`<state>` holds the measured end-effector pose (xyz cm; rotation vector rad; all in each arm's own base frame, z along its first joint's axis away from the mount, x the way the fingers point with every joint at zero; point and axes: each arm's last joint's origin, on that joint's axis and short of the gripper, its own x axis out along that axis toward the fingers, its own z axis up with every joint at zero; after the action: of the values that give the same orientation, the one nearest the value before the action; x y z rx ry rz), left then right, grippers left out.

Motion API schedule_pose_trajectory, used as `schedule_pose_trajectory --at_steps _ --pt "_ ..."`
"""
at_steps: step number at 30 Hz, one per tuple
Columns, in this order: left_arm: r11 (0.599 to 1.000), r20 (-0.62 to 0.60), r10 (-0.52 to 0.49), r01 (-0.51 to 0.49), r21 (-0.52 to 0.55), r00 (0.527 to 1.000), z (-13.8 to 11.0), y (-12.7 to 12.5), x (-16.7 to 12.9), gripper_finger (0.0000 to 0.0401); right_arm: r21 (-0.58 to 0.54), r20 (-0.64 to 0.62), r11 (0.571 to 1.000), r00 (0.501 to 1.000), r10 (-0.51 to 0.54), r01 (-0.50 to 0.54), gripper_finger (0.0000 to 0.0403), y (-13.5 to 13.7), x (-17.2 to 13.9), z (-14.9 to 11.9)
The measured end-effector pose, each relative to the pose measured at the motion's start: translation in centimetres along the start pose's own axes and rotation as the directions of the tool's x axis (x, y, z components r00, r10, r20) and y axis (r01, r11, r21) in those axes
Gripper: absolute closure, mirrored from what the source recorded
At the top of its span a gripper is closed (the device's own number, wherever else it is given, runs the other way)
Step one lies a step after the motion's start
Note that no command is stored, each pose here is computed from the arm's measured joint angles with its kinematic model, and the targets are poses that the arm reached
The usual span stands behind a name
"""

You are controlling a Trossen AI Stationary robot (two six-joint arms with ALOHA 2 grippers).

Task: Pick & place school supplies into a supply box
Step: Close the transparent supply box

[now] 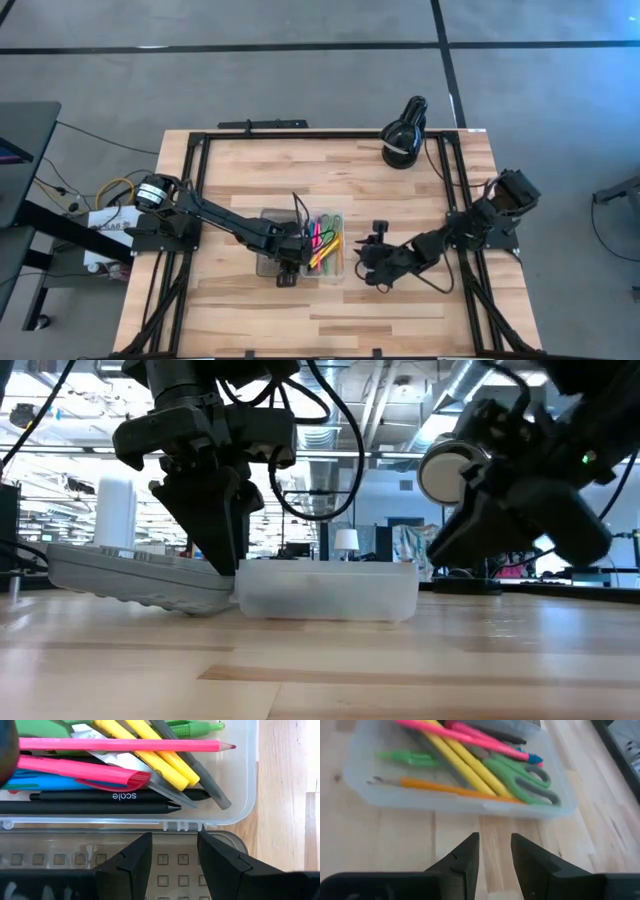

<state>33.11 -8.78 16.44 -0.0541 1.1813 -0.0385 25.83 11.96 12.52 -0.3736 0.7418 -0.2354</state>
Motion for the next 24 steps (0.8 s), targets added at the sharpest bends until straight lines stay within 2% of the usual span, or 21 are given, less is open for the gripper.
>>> schedule_pose_trajectory --at_steps 3,8,13,18,24 --pt "1.000 -0.003 0.017 -0.017 0.013 1.000 0.0 0.1 0.0 0.0250 0.013 -0.010 1.000 1.000 0.019 -0.019 0.0296 -0.3 0.3 0.0" --pt "0.991 -0.058 0.131 -0.129 0.041 0.990 -0.4 0.5 -0.4 0.0250 0.013 -0.023 1.000 1.000 0.012 -0.011 0.0296 -0.9 0.7 0.1" --pt "0.980 -0.045 0.180 -0.176 0.091 0.983 -0.1 0.6 -1.4 0.0250 0.022 -0.033 1.000 0.999 0.001 0.000 0.0296 -1.3 1.1 0.1" --pt "0.960 -0.065 0.264 -0.256 0.112 0.962 -0.7 1.1 -4.3 0.0250 0.028 -0.051 0.999 0.998 0.046 -0.045 0.0296 -1.5 1.3 0.0" --pt "0.934 -0.140 0.357 -0.357 0.026 0.924 -2.9 2.1 -9.1 0.0250 0.031 -0.064 0.997 0.996 0.066 -0.064 0.0296 -1.7 1.5 -0.2"
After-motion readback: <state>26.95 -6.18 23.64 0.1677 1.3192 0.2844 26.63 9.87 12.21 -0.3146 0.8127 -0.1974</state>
